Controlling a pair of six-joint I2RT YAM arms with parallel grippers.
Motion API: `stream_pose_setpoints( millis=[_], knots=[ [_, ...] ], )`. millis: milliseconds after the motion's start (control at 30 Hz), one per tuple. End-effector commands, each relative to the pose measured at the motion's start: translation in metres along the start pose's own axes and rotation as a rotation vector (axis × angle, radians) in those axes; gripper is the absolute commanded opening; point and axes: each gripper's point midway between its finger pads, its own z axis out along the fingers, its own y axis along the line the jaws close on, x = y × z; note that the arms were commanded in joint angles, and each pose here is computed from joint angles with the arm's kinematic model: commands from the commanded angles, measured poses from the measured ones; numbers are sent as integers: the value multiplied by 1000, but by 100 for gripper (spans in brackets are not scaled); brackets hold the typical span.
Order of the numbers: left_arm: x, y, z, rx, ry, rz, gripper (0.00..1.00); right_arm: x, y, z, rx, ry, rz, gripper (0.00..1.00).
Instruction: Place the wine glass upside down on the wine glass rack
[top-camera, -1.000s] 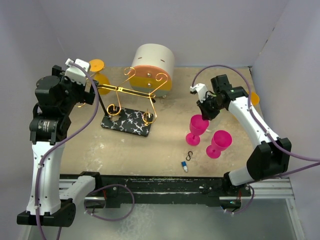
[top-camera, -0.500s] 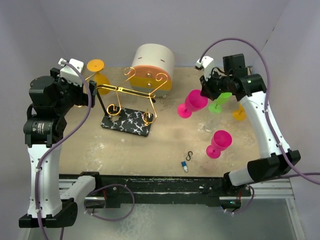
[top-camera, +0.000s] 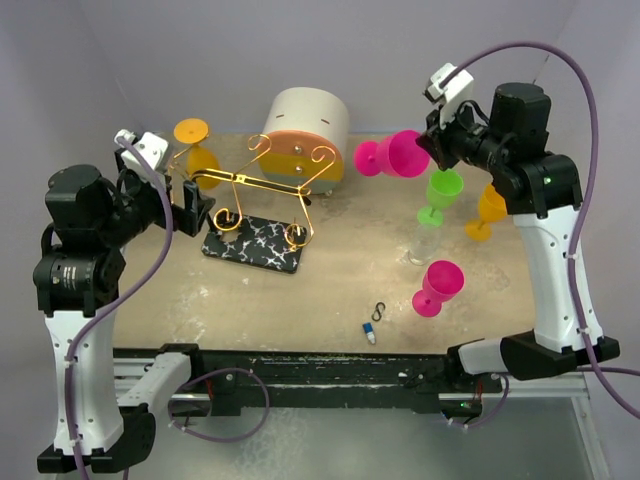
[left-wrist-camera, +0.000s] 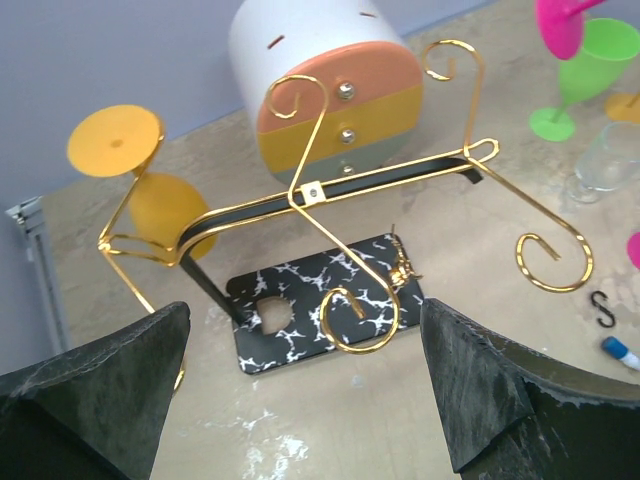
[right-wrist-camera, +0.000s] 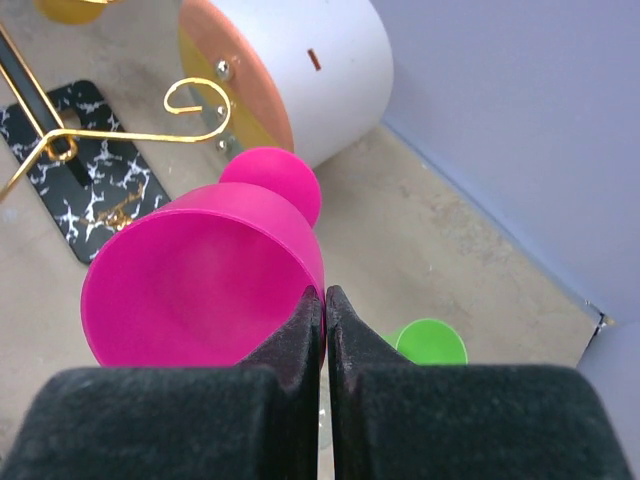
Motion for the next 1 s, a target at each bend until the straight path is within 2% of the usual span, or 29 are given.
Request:
stream_pose_setpoints(
  millis=[0, 233, 467, 700, 967],
  knots=[
    [-24, -18, 3, 116, -83, -34, 99, -47, -9, -10, 48, -172, 8, 0],
    [-46, -32, 33, 274, -142, -165, 99, -90, -3, -4, -23, -340, 43, 0],
    [-81, -36, 77, 377, -194, -277, 94, -128, 3, 12, -135, -461, 133, 0],
    [-105, -43, 99, 453, -213, -437, 92, -148, 13, 14, -209, -513, 195, 0],
    [-121, -56, 115, 465, -227, -461, 88, -154, 31, 14, -258, -521, 203, 0]
  ],
)
